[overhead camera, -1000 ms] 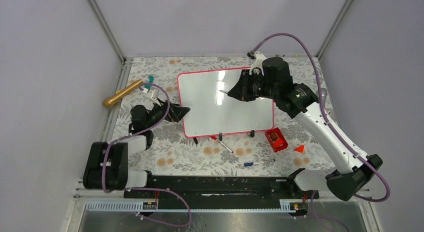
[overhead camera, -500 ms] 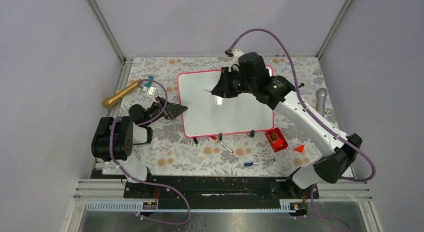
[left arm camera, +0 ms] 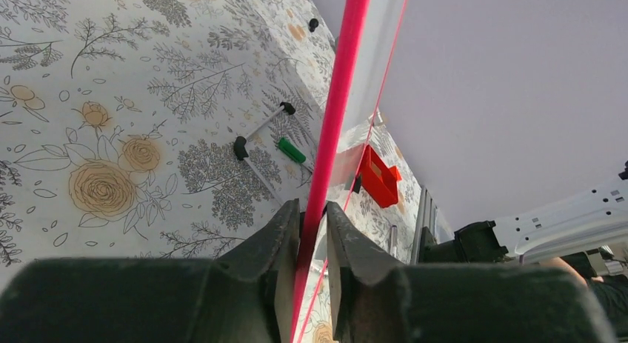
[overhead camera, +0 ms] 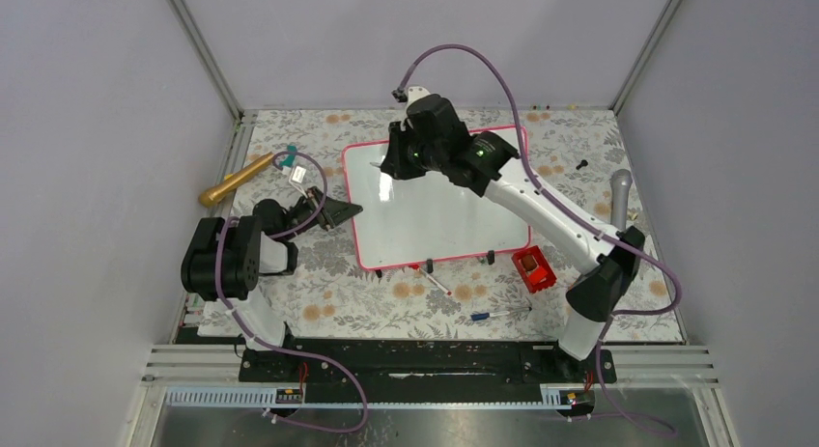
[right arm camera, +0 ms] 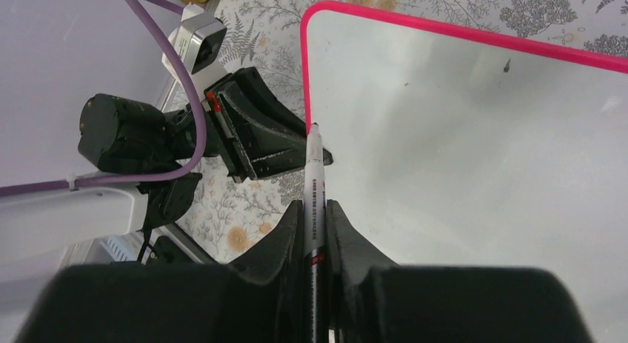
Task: Write a sentence on the whiteboard
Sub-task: Pick up the whiteboard from the whiteboard stand, then move the whiteboard to the center of the board.
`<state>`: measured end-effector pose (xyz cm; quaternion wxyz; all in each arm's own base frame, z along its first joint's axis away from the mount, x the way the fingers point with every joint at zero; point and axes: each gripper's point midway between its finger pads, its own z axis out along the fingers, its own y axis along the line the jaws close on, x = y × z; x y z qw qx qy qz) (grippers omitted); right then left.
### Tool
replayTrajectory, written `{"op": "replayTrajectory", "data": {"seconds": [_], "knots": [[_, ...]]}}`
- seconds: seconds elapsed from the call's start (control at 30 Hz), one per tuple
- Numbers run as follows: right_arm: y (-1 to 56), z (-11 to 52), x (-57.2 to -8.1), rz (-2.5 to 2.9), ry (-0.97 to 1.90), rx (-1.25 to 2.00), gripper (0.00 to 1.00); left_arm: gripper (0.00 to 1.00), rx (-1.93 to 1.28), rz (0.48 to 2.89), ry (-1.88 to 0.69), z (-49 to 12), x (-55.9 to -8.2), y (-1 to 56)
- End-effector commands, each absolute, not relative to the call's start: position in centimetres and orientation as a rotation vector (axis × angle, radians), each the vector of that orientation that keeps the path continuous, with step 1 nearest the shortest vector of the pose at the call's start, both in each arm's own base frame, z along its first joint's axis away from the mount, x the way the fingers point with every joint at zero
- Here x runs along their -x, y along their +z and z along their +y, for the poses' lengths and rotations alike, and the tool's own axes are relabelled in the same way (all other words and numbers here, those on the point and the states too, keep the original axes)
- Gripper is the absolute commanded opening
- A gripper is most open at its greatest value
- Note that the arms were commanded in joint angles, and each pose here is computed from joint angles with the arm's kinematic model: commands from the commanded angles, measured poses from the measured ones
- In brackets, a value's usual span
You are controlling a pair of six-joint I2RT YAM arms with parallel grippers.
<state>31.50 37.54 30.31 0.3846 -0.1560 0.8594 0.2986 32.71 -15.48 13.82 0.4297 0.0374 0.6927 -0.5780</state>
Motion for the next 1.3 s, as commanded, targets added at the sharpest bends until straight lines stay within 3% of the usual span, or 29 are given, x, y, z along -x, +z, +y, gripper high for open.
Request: {"op": "replayTrajectory", "data": {"seconds": [0.0,0.13,0.47,0.57,0.77,0.93,1.03,1.27], "knots": [[31.3,38.5,-32.9,2.149,0.692,0.378,0.00,0.15,-0.200,1.653,-1.434,-15.7,-33.2,15.6],[30.6,39.2,-33.4,2.158,0.679,0.395,0.00,0.05,-0.187,1.662,-1.440,-15.7,-33.4,15.3],[30.3,40.4,-34.1,2.160,0.614,0.433,0.00,0.04,-0.160,1.688,-1.469,-15.7,-34.2,14.5],[30.5,40.8,-34.1,2.155,0.615,0.441,0.00,0.24,-0.173,1.686,-1.470,-15.8,-34.1,14.6],[30.3,40.4,-33.9,2.159,0.600,0.442,0.00,0.53,-0.218,1.669,-1.457,-15.8,-33.7,15.1],[30.2,39.7,-33.5,2.156,0.593,0.436,0.00,0.59,-0.257,1.644,-1.440,-15.8,-33.8,15.9],[30.4,39.2,-33.2,2.148,0.589,0.433,0.00,0.57,-0.263,1.638,-1.438,-15.8,-34.1,16.1],[30.4,38.0,-32.9,2.140,0.564,0.422,0.00,0.26,-0.270,1.632,-1.431,-15.8,-33.9,16.3]]}}
